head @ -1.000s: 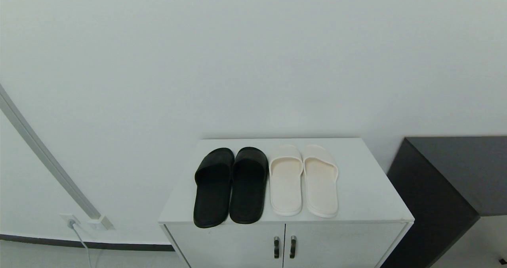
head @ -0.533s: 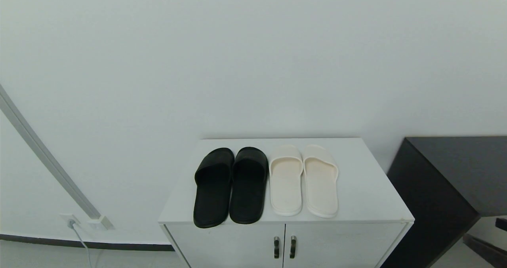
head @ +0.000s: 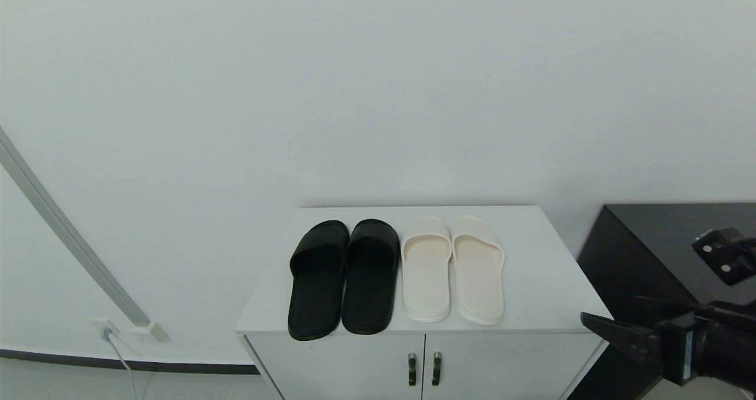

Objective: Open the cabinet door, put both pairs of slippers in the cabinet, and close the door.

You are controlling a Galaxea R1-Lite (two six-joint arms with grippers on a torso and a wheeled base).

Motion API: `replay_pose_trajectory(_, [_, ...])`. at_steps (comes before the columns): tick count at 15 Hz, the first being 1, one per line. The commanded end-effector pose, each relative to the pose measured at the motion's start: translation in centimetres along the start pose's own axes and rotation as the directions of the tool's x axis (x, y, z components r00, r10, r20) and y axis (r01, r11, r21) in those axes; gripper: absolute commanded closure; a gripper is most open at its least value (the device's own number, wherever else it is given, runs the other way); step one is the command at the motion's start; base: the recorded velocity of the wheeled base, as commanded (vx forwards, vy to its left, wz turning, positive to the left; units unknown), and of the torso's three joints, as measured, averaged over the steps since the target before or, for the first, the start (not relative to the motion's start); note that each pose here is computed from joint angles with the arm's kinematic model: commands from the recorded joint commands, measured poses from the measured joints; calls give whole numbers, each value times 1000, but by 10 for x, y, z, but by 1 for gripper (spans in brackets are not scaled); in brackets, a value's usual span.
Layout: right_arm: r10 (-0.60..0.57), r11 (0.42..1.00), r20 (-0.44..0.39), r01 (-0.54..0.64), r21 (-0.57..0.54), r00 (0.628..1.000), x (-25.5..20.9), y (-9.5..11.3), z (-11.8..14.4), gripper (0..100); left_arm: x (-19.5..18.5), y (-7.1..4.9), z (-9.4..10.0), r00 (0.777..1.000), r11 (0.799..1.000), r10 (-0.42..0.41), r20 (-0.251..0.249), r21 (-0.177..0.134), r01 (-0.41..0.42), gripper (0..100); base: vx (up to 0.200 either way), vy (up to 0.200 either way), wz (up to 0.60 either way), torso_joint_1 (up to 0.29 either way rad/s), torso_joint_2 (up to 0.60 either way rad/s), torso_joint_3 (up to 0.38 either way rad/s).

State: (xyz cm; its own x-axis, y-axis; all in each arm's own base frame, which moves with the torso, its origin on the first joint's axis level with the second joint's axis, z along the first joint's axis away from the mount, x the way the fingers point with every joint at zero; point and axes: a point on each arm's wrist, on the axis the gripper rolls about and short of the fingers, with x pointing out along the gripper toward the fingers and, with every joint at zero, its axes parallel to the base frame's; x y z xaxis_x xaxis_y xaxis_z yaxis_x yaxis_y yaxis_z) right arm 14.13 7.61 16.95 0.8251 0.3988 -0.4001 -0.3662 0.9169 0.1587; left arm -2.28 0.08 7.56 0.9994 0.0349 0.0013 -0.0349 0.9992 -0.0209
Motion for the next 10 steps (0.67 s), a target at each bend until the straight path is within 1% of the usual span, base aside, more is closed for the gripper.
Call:
replay_pose_trajectory(1, [20, 1000, -34, -20, -5, 999, 29, 23, 10, 0, 0, 0, 0, 1000, 1000, 0, 0, -1, 0, 100, 0, 0, 0, 0, 0, 0])
replay_pose_trajectory(3, [-4, 1000, -32, 3, -18, 999, 43, 33, 15, 0, 0, 0, 0, 1000, 1000, 0, 0, -1, 0, 100, 0, 0, 0, 0, 0, 0])
replay_pose_trajectory(4, [-36, 999, -21, 36, -34, 999, 58, 44, 21, 0, 0, 0, 0, 1000, 1000, 0, 0, -1, 0, 100, 0, 0, 0, 0, 0, 0])
replay_pose_trajectory(7, [-52, 997, -2, 51, -58, 999, 81, 72, 31, 0, 0, 0, 0, 1000, 1000, 0, 0, -1, 0, 100, 0, 0, 0, 0, 0, 0])
replay_pose_trajectory(8, [-77, 997, 12, 77, -23, 997, 96, 88, 34, 0, 0, 0, 0, 1000, 1000, 0, 0, 1, 0, 100, 0, 0, 0, 0, 0, 0])
replay_pose_trajectory(9, [-89, 996, 15, 89, -9, 996, 102, 94, 34, 0, 0, 0, 0, 1000, 1000, 0, 0, -1, 0, 100, 0, 0, 0, 0, 0, 0])
replay_pose_trajectory(10, [-127, 992, 10, 127, -8, 992, 119, 105, 30, 0, 0, 0, 0, 1000, 1000, 0, 0, -1, 0, 100, 0, 0, 0, 0, 0, 0])
